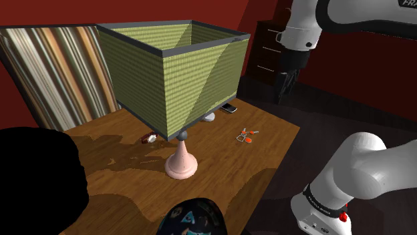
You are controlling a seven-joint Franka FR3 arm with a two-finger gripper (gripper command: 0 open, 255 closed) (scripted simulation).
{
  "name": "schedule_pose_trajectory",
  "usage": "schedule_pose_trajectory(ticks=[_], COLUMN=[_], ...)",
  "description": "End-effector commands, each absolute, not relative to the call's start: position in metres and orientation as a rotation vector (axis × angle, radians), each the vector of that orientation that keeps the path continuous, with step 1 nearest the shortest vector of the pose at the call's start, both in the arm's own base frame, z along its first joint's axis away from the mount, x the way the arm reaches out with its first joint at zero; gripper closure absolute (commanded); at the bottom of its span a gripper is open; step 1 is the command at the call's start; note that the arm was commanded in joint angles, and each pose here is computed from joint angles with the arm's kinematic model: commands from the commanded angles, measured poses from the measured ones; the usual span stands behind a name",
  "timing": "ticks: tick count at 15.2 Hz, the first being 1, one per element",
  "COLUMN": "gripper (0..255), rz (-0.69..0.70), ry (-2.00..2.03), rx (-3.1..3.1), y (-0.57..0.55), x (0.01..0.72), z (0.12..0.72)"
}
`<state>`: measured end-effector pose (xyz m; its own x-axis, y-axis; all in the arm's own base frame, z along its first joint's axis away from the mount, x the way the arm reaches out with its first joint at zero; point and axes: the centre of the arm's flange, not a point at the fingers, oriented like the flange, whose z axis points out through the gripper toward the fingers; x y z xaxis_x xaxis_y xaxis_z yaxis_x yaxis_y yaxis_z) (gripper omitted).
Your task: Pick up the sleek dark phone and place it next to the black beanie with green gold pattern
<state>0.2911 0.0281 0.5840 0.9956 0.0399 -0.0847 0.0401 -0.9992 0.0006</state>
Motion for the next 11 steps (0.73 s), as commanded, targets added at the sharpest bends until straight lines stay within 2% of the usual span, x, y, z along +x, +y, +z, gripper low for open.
schedule_pose_trajectory(ticks=[1, 11], gripper=[0, 0], rz=[-0.133, -0.107], ry=[0.063, 0.161], rx=[3.136, 3.152], y=[0.028, -0.031], x=[0.291, 0.385], z=[0.584, 0.513])
